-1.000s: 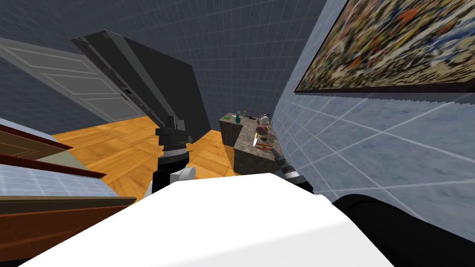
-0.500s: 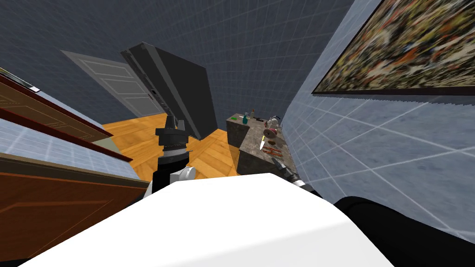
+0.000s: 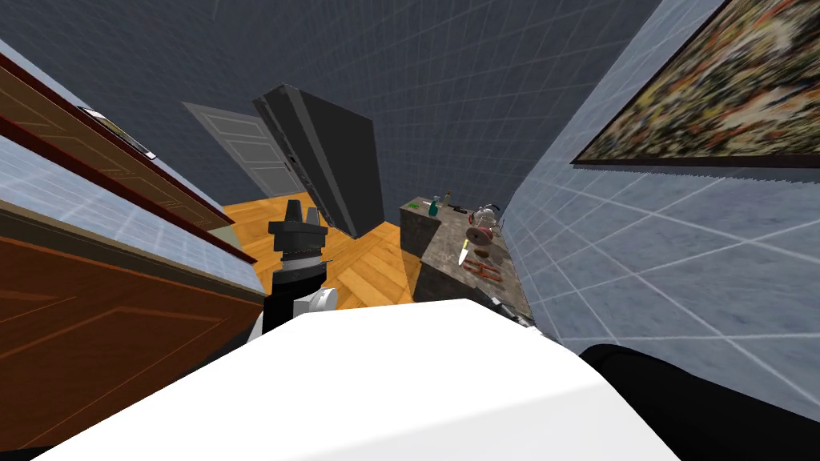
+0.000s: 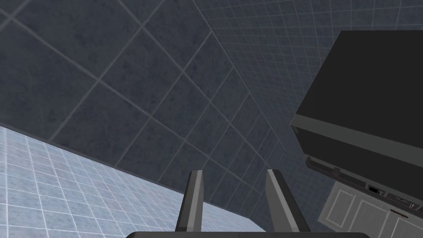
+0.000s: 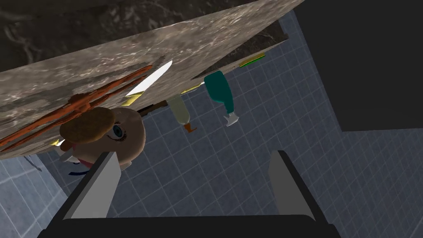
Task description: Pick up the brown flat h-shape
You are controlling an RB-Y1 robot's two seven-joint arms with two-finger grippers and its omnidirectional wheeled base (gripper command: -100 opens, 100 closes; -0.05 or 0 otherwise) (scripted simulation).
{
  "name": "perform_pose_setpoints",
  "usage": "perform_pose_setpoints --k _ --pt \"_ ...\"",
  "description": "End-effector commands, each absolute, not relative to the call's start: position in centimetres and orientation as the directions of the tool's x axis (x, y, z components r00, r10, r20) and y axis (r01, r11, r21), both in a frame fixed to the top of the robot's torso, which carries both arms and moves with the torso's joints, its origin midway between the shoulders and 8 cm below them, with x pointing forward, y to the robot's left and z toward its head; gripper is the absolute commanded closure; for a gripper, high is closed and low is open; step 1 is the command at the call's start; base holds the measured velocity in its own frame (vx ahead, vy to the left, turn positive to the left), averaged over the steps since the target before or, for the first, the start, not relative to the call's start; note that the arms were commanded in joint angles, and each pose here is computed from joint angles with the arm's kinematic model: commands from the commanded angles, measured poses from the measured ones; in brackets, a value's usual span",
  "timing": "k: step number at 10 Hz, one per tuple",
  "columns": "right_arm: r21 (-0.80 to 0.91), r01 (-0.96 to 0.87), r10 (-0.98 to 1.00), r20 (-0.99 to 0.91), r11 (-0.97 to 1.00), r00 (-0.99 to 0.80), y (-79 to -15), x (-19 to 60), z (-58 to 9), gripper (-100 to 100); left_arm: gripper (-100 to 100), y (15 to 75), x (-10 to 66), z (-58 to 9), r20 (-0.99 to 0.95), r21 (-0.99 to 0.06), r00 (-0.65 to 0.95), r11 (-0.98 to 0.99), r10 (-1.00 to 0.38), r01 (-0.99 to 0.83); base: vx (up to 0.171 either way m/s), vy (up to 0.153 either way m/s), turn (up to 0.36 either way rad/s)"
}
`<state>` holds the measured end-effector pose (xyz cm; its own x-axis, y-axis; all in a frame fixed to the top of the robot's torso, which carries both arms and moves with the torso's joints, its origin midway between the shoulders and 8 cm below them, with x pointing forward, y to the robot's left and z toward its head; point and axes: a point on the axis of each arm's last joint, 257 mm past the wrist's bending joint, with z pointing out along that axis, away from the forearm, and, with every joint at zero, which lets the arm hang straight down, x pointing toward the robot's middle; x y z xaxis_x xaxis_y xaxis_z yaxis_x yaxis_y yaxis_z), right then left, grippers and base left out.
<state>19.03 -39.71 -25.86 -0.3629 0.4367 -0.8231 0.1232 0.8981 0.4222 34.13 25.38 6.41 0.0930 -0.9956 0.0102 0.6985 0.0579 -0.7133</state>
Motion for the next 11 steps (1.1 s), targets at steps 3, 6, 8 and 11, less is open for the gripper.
perform_pose_setpoints --k 3,6,8,11 --pt "0.283 0.159 0.324 -0.798 0.946 -0.508 -42.5 14.2 -28.9 -100 0 25.4 34.1 6.4 0.01 -0.713 0.093 0.058 -0.996 0.698 0.02 0.011 0.256" --pt "0.216 0.168 0.273 -0.77 0.962 -0.577 -43.9 11.5 -30.0 -100 0 25.4 34.1 6.4 0.01 -0.713 0.093 0.058 -0.996 0.699 0.013 0.004 0.18" --pt "0.089 0.155 0.172 -0.702 0.984 -0.691 -46.5 6.9 -31.6 -100 0 25.4 34.1 6.4 0.01 -0.713 0.093 0.058 -0.996 0.699 0.018 0.005 0.345" --pt "-0.026 0.121 0.08 -0.607 0.992 -0.791 -49.0 2.1 -32.5 -100 0 25.4 34.1 6.4 0.01 -0.713 0.093 0.058 -0.996 0.698 0.024 0.002 0.315"
